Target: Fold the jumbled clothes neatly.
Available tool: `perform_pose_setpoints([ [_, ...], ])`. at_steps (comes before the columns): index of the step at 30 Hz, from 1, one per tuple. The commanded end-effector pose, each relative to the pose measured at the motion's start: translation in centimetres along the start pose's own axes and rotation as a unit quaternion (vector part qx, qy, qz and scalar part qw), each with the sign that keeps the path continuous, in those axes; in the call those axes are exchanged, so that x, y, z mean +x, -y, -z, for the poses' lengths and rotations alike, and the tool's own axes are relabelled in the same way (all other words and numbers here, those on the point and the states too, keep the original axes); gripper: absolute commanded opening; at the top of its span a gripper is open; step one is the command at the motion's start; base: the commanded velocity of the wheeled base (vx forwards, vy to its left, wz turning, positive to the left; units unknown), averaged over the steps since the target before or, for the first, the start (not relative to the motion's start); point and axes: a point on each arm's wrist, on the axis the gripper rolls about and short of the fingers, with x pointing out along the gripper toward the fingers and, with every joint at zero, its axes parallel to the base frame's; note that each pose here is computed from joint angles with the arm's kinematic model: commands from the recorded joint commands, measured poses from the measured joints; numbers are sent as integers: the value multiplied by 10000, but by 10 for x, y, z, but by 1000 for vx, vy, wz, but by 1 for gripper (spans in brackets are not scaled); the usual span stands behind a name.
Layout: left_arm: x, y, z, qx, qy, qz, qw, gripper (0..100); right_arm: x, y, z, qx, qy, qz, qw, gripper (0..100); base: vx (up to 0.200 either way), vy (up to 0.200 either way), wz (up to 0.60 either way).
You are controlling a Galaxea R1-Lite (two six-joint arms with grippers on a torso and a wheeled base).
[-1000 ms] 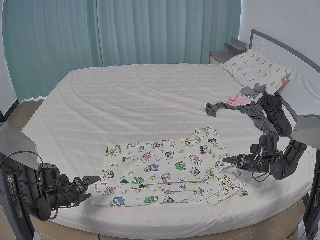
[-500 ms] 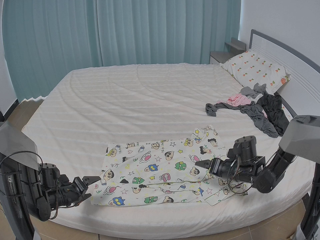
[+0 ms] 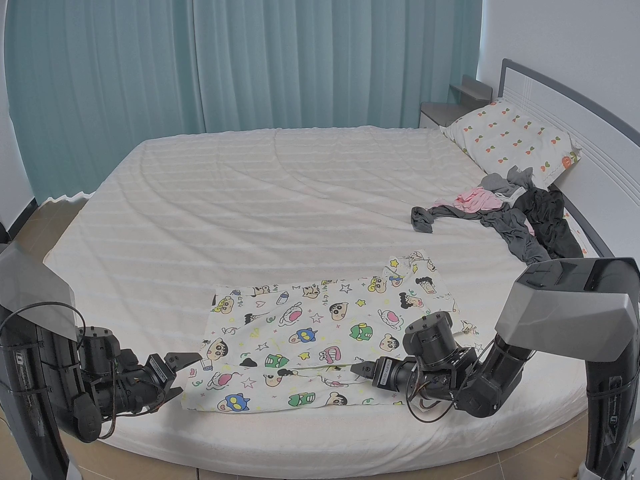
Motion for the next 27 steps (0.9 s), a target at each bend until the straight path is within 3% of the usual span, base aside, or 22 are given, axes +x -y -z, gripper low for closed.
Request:
perform_pose_setpoints([
  [1, 0, 1, -1, 33, 43, 59, 10000, 100, 4, -2, 5, -44, -60, -5, 10000, 100, 0, 0, 0],
  [9, 0, 1, -1, 33, 43, 59, 10000, 100, -5, -17, 11, -171, -100, -190, 9996, 100, 0, 0, 0],
  [27, 0, 1, -1, 30, 39, 54, 10000, 100, 10, -29, 3, -217, -339, 89, 9991, 100, 0, 0, 0],
])
